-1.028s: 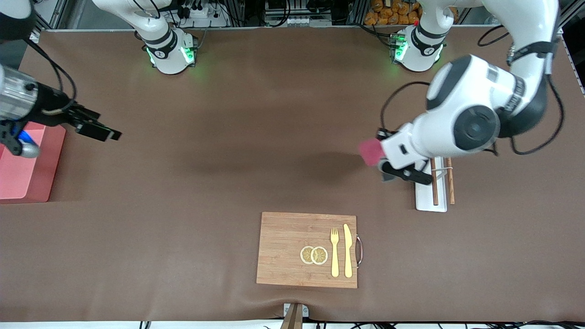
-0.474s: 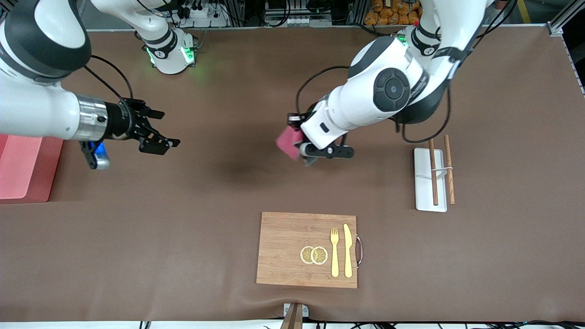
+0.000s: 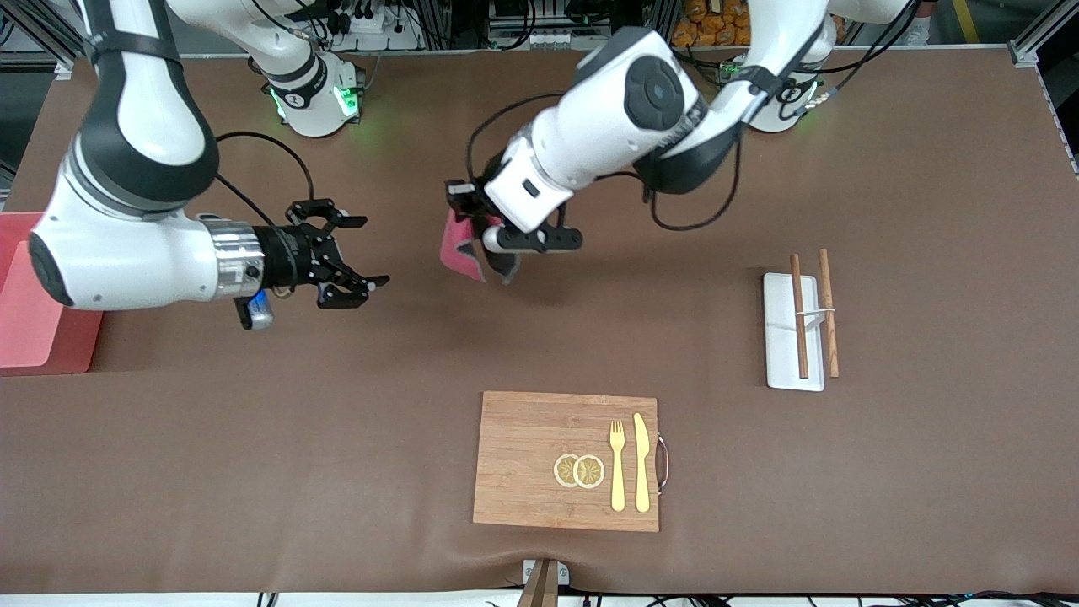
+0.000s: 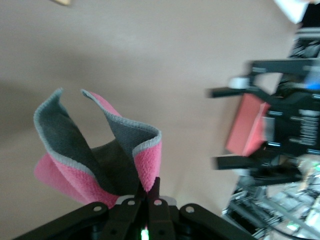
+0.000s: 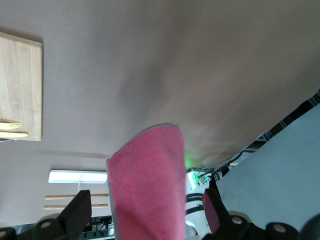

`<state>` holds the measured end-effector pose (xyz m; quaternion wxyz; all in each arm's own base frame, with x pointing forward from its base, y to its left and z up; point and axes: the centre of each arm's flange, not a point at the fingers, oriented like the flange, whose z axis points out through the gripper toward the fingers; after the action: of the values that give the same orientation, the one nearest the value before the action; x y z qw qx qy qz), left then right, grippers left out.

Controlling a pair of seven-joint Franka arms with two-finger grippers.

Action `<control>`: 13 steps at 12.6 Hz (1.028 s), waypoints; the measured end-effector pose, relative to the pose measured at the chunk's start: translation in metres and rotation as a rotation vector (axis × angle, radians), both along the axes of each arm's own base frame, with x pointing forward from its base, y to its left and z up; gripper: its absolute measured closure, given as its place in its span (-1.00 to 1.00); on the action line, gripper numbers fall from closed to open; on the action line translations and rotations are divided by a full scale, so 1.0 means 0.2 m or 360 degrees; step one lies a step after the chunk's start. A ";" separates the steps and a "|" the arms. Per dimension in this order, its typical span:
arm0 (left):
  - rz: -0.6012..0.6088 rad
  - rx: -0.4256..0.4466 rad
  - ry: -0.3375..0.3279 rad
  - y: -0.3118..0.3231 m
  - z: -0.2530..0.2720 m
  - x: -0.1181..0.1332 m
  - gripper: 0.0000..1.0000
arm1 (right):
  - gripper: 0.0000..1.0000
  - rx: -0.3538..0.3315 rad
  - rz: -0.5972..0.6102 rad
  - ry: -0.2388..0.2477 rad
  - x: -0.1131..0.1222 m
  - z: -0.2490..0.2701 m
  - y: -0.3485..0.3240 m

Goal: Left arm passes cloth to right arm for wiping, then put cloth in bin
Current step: 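Lift the cloth with the left gripper while the right gripper approaches, then grasp the cloth with the right gripper and release the left gripper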

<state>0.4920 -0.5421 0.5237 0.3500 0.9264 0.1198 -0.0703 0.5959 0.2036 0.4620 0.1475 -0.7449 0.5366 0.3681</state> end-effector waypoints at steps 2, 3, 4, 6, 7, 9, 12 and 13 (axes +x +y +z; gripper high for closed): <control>0.0067 -0.0072 -0.0039 -0.06 0.04 -0.04 0.96 | -1.00 -0.0012 0.0020 0.0045 -0.02 -0.05 0.09; 0.0100 -0.0100 -0.0059 -0.06 0.06 -0.03 0.96 | -1.00 -0.0019 0.0027 0.0062 -0.03 -0.06 0.13; 0.0137 -0.0124 -0.0078 -0.05 0.07 -0.01 0.96 | -1.00 -0.0023 0.0036 0.0073 -0.04 -0.06 0.16; 0.0194 -0.0156 -0.0099 -0.03 0.09 0.03 0.96 | -1.00 -0.0027 0.0072 0.0105 -0.08 -0.06 0.21; 0.0203 -0.0162 -0.0104 -0.03 0.09 0.03 0.96 | -0.97 -0.0029 0.0088 0.0111 -0.09 -0.06 0.24; 0.0214 -0.0170 -0.0109 -0.03 0.10 0.03 0.96 | -0.65 -0.0020 0.0108 0.0109 -0.11 -0.06 0.29; 0.0221 -0.0174 -0.0110 -0.03 0.10 0.04 0.96 | 0.11 0.0040 0.0093 0.0107 -0.11 -0.02 0.33; 0.0221 -0.0174 -0.0110 -0.03 0.10 0.04 0.96 | 0.37 0.0043 0.0087 0.0102 -0.10 -0.02 0.32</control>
<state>0.4993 -0.5471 0.5438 0.4081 0.8972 0.1677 -0.0203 0.5752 0.2681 0.4581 0.1300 -0.7449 0.5156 0.4029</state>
